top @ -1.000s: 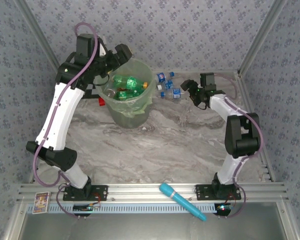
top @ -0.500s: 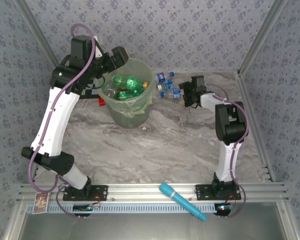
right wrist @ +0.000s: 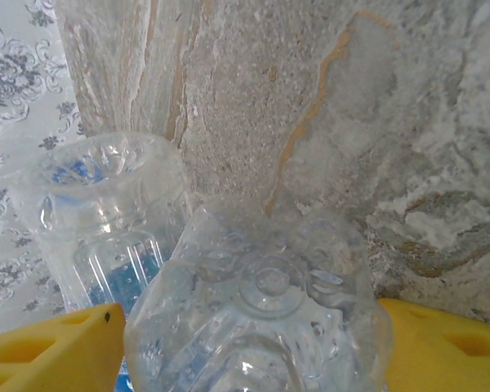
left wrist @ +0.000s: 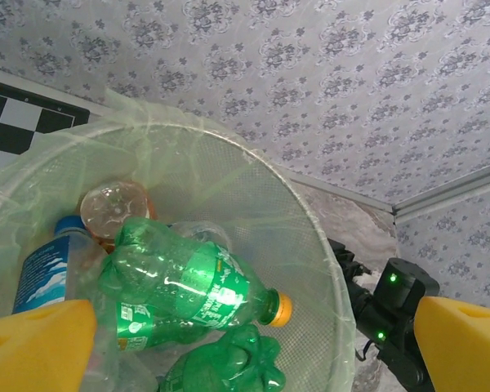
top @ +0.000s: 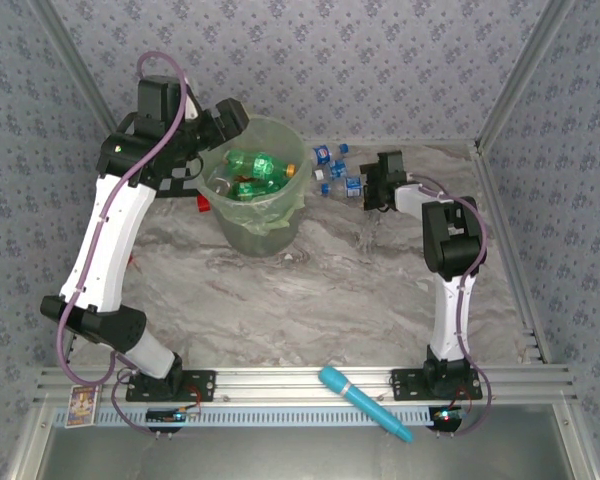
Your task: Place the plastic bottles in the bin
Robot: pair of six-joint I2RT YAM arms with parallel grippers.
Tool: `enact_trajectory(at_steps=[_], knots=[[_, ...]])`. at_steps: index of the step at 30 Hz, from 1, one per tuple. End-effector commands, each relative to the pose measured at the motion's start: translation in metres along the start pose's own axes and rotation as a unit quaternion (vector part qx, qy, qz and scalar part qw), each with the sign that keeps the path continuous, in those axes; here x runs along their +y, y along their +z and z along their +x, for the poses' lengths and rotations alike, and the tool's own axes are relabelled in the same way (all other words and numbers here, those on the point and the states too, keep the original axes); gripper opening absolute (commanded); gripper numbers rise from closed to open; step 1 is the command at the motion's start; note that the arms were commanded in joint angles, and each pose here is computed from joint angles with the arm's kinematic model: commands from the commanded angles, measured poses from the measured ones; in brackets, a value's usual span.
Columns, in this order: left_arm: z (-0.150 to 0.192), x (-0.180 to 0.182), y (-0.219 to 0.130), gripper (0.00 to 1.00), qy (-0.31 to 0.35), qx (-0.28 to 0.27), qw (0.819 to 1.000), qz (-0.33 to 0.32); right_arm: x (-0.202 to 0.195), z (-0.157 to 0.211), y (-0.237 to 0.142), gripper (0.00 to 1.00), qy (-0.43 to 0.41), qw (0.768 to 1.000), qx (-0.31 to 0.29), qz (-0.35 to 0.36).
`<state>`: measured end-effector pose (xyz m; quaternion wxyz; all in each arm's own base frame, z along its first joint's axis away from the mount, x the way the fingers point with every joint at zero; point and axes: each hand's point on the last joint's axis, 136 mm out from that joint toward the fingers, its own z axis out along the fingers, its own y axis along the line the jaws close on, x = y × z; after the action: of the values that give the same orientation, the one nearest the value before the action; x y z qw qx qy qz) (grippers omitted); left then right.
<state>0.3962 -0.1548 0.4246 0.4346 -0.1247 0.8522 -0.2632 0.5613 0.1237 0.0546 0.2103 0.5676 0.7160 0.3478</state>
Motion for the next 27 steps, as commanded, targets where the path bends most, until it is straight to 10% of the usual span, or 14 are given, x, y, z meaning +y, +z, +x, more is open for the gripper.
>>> enact_trajectory(at_steps=[1, 9, 27], knots=[[-0.01, -0.005, -0.019, 1.0, 0.007, -0.02, 1.0, 0.017, -0.03, -0.004, 0.015, 0.79, 0.041, 0.998, -0.006, 0.04], [-0.011, -0.002, -0.021, 1.0, 0.001, -0.022, 1.0, 0.017, -0.026, -0.003, 0.008, 0.54, 0.026, 1.0, 0.003, 0.018], [-0.008, 0.011, -0.037, 1.0, -0.014, -0.044, 0.999, 0.001, -0.008, -0.01, -0.119, 0.53, 0.014, 0.998, 0.004, -0.063]])
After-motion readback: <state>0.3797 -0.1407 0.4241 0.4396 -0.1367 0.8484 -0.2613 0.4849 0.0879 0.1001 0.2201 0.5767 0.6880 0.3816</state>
